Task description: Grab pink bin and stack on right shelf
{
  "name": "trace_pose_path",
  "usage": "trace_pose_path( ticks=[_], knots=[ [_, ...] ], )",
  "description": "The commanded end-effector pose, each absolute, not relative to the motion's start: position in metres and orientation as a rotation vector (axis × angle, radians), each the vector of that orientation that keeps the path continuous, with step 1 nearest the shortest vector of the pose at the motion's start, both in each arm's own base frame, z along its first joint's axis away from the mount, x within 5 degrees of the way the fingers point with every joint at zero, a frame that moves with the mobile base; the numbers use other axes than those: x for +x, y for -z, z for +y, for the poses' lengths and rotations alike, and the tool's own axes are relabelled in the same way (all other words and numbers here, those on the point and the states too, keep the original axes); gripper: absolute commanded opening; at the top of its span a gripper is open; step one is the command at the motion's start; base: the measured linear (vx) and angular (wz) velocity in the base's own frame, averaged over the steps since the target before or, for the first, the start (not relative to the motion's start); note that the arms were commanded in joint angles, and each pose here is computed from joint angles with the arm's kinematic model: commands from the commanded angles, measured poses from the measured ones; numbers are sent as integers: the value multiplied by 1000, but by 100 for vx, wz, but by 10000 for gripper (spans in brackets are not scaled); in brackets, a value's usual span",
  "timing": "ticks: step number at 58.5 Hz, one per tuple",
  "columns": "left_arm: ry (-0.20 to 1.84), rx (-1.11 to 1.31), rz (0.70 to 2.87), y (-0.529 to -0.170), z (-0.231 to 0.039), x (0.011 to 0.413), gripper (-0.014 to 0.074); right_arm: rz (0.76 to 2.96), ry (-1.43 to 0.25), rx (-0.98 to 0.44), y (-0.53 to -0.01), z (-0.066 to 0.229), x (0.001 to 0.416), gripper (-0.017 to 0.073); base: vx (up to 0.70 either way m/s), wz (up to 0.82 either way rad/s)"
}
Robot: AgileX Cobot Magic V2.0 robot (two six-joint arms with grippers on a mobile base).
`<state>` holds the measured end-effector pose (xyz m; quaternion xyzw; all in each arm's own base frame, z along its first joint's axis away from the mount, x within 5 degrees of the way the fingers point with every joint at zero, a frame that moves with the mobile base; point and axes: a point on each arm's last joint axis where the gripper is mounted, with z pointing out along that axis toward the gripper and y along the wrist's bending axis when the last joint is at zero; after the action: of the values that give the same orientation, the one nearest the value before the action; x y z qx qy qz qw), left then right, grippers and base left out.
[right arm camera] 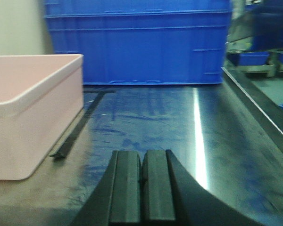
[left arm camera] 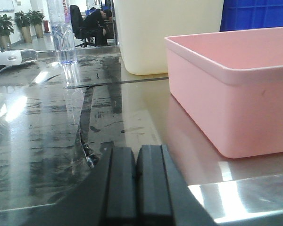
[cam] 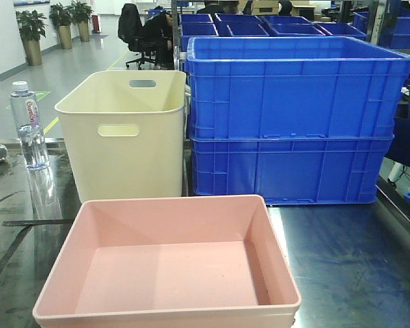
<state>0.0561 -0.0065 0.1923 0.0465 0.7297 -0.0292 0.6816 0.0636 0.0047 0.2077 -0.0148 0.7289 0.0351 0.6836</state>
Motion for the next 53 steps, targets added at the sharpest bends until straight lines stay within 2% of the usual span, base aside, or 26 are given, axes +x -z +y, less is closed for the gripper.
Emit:
trace_pose_path(
  ticks=[1, 53],
  knots=[
    [71, 81, 1566, -194, -6, 56, -8, 1542, -64, 6, -208, 2, 58, -8, 0, 0],
    [72, 80, 1567, -194, -6, 56, -8, 1540, -27, -18, -199, 2, 56, -8, 0, 0]
  ],
)
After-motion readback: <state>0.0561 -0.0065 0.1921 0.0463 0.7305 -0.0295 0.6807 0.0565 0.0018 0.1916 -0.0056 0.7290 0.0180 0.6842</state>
